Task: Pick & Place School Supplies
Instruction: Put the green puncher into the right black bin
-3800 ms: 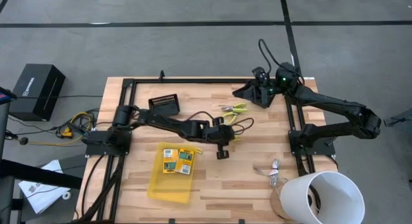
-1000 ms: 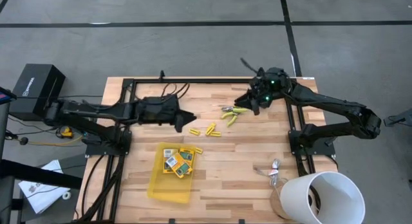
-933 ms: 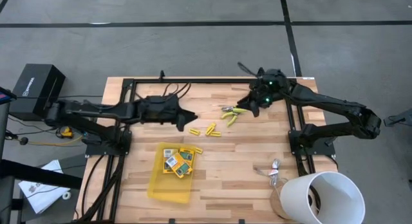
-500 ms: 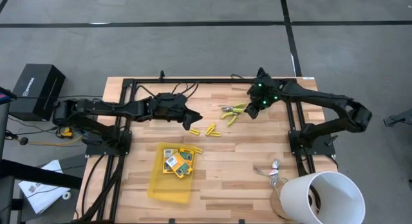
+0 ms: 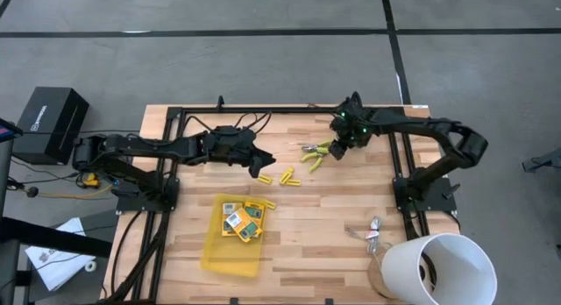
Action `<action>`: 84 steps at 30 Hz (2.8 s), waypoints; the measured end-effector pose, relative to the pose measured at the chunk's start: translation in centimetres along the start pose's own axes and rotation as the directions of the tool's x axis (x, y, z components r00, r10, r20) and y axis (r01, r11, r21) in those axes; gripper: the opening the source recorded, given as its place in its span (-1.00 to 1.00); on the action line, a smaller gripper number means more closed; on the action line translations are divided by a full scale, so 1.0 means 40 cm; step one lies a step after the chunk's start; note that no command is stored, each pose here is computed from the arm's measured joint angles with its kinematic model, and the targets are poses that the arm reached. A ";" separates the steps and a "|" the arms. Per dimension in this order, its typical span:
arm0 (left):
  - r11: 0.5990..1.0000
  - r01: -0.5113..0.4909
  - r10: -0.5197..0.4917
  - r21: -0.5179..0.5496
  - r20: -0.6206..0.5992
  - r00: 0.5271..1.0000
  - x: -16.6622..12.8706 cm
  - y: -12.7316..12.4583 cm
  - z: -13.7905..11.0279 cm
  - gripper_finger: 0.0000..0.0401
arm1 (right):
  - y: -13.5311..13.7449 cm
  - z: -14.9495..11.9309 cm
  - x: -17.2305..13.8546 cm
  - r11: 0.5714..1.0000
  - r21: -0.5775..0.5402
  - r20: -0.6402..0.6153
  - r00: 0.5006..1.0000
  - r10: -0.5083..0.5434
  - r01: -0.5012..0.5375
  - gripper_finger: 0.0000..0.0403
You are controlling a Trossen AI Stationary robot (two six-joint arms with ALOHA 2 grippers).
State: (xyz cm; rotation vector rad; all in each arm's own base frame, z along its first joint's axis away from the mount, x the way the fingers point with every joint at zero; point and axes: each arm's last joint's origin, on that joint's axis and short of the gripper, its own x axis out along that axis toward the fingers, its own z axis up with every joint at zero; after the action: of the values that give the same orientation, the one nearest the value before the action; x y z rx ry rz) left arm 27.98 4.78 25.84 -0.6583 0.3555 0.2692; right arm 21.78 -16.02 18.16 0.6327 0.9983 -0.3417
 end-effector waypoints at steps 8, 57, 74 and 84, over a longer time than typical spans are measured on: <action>1.000 -0.014 0.014 -0.010 0.011 1.000 0.000 0.012 0.008 -0.25 | -0.001 0.070 -0.057 0.999 -0.044 0.078 0.997 -0.002 0.006 -0.25; 0.996 0.012 -0.013 -0.092 -0.009 1.000 -0.001 0.008 0.007 -0.25 | -0.051 0.082 0.091 0.995 -0.070 -0.020 0.998 0.067 -0.068 -0.30; 0.996 0.012 -0.013 -0.092 -0.008 1.000 -0.001 0.008 0.007 -0.25 | -0.055 0.089 0.082 0.982 -0.030 -0.027 0.982 0.188 -0.189 -0.76; 0.995 0.028 -0.030 -0.092 -0.020 0.999 -0.001 0.007 0.006 -0.25 | -0.047 0.085 0.085 0.985 -0.044 -0.046 0.985 0.165 -0.167 -0.06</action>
State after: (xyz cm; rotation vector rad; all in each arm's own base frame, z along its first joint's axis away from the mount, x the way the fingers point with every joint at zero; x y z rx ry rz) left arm 27.91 5.15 25.89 -0.7567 0.3550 0.2524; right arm 24.79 -19.58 15.90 0.6771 0.9838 -0.1578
